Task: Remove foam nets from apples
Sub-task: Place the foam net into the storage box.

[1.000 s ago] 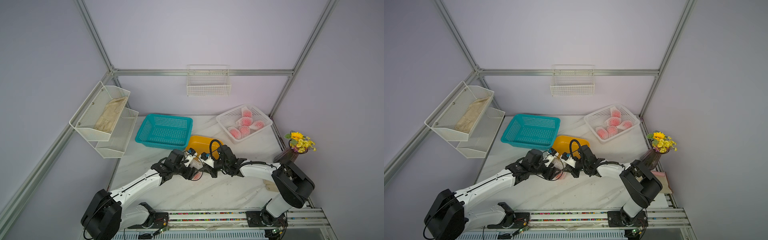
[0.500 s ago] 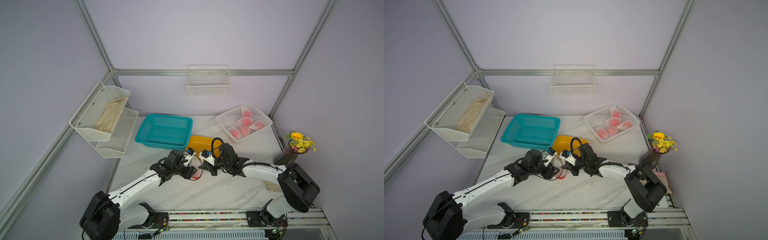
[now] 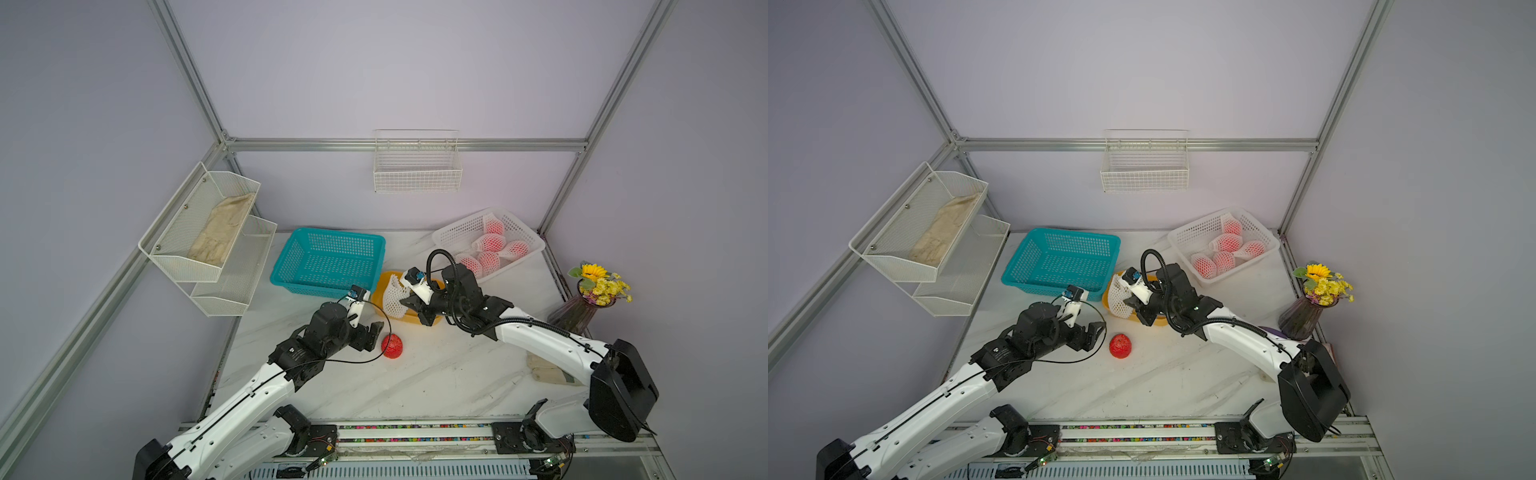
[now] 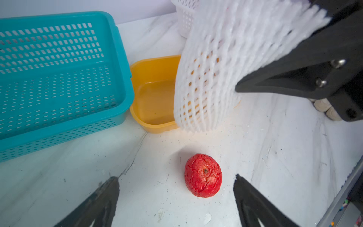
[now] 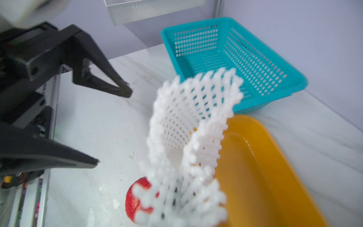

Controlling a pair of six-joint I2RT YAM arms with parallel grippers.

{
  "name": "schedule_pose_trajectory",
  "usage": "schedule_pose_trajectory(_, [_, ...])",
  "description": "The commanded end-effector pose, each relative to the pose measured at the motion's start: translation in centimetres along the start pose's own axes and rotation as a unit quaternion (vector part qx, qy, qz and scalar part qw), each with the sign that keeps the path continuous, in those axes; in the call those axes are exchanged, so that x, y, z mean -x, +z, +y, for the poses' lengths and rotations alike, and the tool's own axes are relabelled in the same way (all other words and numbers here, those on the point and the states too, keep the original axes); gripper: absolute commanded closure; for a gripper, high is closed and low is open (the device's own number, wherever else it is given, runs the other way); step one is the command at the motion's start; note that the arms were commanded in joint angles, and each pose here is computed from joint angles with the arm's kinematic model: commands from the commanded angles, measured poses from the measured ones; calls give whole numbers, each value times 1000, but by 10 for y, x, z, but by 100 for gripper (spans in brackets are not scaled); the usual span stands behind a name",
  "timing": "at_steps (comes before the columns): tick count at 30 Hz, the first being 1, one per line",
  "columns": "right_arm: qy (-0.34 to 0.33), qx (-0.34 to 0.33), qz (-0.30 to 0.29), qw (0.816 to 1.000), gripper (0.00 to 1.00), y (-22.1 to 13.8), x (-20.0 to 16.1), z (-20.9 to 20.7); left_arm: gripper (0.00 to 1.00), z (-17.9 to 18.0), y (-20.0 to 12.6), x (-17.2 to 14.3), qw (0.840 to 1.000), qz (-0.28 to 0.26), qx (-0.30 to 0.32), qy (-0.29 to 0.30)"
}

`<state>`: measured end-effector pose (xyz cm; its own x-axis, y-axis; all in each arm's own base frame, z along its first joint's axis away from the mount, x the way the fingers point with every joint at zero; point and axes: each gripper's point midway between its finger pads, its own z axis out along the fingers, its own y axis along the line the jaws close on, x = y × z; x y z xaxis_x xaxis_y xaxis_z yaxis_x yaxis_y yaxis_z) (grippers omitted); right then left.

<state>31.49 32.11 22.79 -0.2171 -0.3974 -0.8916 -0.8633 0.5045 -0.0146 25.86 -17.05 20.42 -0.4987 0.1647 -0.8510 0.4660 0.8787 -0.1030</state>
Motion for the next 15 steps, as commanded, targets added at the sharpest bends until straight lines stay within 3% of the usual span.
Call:
schedule_pose_trajectory(1, [35, -94, 75, 992, 100, -4, -16, -33, 3, 13, -16, 38, 998, -54, 38, -14])
schedule_pose_trajectory(4, [17, -154, 111, 982, 100, 0, -20, -58, 3, 18, -7, 26, 998, -19, 53, -8])
schedule_pose_trajectory(9, [-2, -218, 226, 949, 100, 19, -61, -92, 4, 21, 10, 5, 996, 53, 65, 2])
schedule_pose_trajectory(15, [-27, -257, 289, 922, 99, 31, -88, -112, 6, 17, 16, -3, 996, 72, 52, 20])
